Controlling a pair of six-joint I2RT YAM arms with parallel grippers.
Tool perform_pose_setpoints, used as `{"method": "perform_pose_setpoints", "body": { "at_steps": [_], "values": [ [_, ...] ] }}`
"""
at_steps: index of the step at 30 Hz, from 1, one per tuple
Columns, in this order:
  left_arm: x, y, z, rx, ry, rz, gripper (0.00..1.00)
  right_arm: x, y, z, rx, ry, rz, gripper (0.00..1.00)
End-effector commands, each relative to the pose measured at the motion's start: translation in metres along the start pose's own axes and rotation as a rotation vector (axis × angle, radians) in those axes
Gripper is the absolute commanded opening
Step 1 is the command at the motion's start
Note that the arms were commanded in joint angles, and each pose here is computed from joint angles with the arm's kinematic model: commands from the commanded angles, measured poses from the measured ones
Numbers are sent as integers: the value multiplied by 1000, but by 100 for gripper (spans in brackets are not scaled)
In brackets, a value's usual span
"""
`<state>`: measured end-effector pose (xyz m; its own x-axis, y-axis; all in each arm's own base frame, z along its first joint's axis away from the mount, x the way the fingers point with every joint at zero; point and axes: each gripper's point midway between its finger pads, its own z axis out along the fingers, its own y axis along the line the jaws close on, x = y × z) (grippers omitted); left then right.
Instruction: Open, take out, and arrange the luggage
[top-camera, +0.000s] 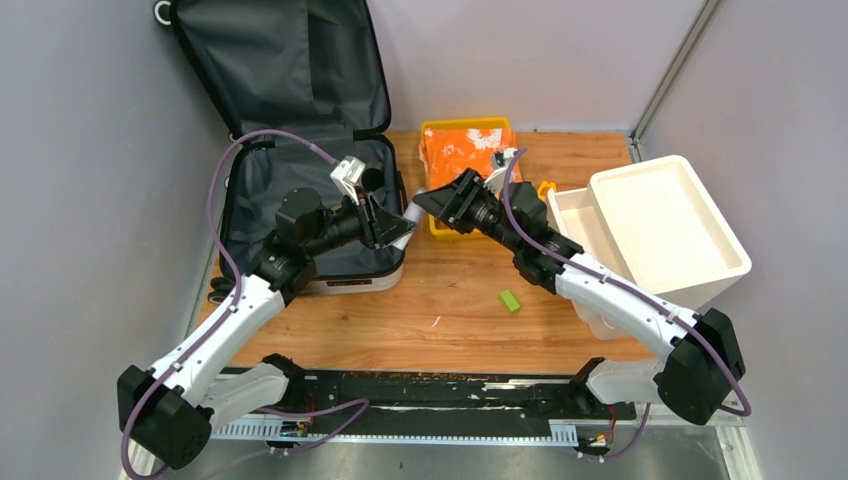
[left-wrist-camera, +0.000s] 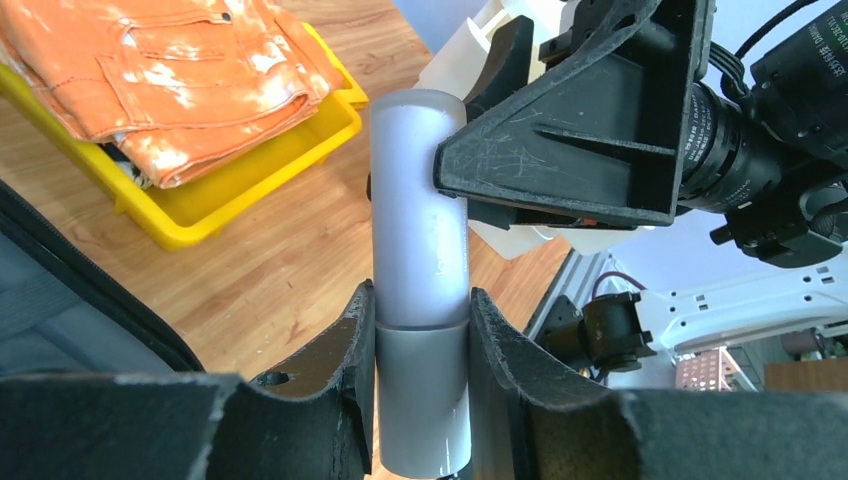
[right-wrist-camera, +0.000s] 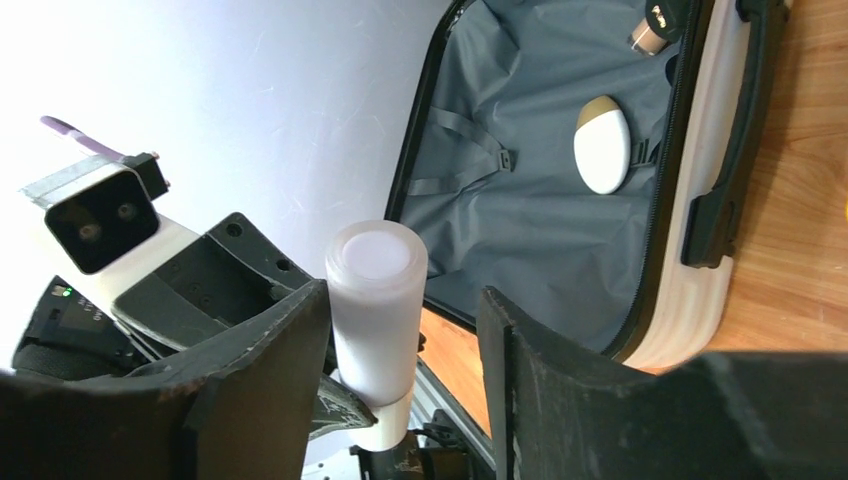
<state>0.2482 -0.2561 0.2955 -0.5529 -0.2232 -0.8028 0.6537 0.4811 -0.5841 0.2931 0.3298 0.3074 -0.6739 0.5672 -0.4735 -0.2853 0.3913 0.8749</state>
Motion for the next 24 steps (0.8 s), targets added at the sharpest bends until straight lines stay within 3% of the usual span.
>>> {"method": "perform_pose_setpoints", "body": {
  "at_steps": [1, 4, 6, 9, 12, 15, 19, 24],
  "values": [
    [-19, -25, -2, 101, -84, 24, 7, -5, 15, 4, -59, -24, 32, 50],
    [-18, -25, -1, 102, -78, 10, 10, -2, 22, 6, -99, -9, 30, 33],
    [-18, -24, -1, 95, -79, 12, 18, -1, 28, 6, -129, 4, 21, 22],
    [-16, -25, -4, 88, -67, 15, 46, -4, 32, 6, -152, -10, -20, 10],
    [-13, -24, -10, 68, -46, 34, 66, -19, 29, 0, -138, -48, -71, 8],
    [-10, -21, -15, 45, -43, 54, 97, -42, 30, -15, -131, -88, -169, 8],
    [5, -11, -19, 5, 20, 76, 100, -62, 38, -47, -178, -82, -416, 7],
    [20, 11, -25, -101, 82, 115, 100, -86, 33, -90, -39, -70, -783, 8]
  ]
}}
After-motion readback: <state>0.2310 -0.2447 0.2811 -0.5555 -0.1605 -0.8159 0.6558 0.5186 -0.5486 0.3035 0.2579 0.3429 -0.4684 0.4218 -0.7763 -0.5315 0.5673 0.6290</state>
